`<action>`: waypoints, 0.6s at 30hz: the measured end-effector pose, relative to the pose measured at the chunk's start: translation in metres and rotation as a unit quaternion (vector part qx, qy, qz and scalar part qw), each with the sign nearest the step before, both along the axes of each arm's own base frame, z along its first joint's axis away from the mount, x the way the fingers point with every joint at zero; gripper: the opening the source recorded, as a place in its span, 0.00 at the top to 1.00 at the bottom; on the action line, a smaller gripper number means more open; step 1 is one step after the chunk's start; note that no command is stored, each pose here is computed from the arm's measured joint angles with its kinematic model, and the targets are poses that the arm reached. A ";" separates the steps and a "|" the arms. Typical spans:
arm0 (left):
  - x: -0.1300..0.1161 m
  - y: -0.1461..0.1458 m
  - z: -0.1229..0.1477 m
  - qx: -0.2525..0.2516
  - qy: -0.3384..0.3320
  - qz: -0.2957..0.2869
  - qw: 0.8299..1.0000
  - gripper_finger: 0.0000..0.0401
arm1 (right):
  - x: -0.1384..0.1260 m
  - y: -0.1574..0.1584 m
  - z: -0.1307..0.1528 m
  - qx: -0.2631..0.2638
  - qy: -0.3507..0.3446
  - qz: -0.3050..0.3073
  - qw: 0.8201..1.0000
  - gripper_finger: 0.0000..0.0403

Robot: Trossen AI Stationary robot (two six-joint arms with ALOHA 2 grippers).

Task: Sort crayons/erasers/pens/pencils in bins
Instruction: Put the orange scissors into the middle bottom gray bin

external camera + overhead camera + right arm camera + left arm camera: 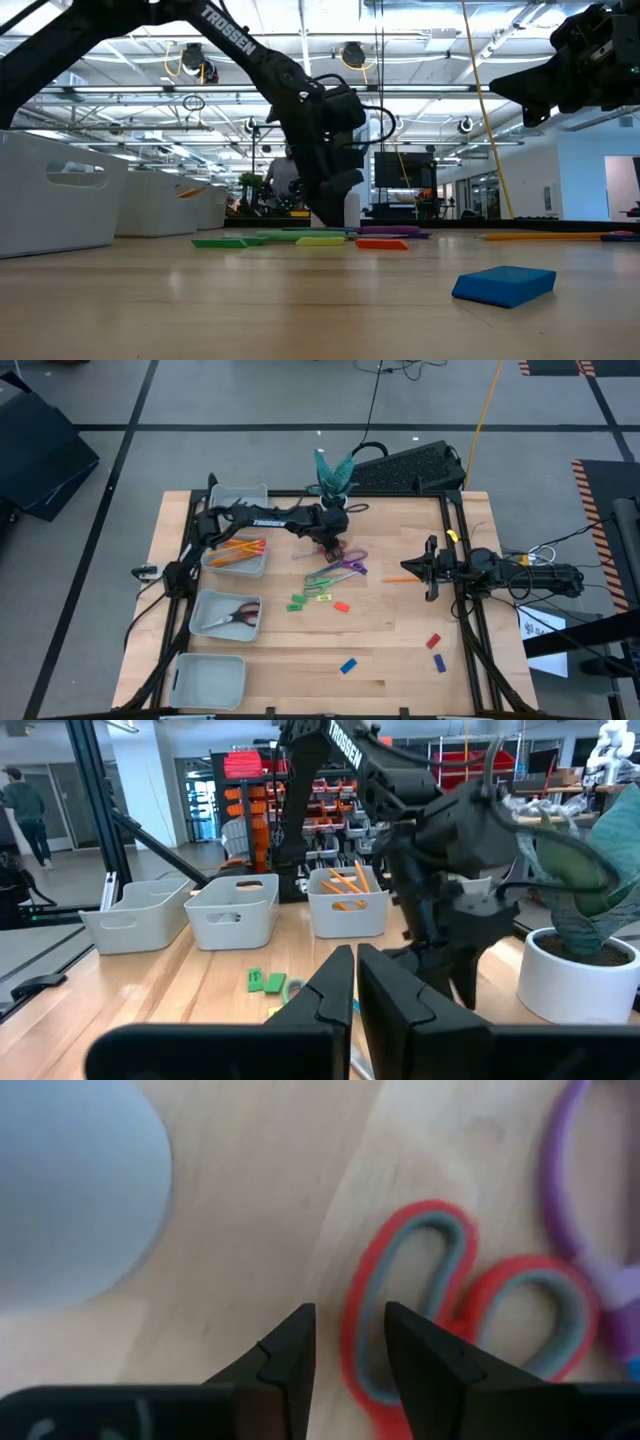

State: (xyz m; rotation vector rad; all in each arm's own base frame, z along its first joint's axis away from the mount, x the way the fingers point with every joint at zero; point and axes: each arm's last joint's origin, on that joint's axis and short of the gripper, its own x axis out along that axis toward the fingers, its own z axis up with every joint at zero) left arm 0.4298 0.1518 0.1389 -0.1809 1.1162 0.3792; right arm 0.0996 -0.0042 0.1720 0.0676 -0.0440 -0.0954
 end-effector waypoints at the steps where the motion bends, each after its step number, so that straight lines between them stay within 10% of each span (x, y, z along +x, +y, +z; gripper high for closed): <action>1: 0.000 -0.001 -0.001 0.001 0.003 0.000 1.000 0.68 | 0.000 0.000 0.000 0.000 0.000 0.000 1.000 0.97; 18: -0.012 -0.008 -0.002 -0.035 0.064 0.040 0.997 0.95 | 0.000 0.000 0.000 0.000 0.001 0.000 1.000 0.97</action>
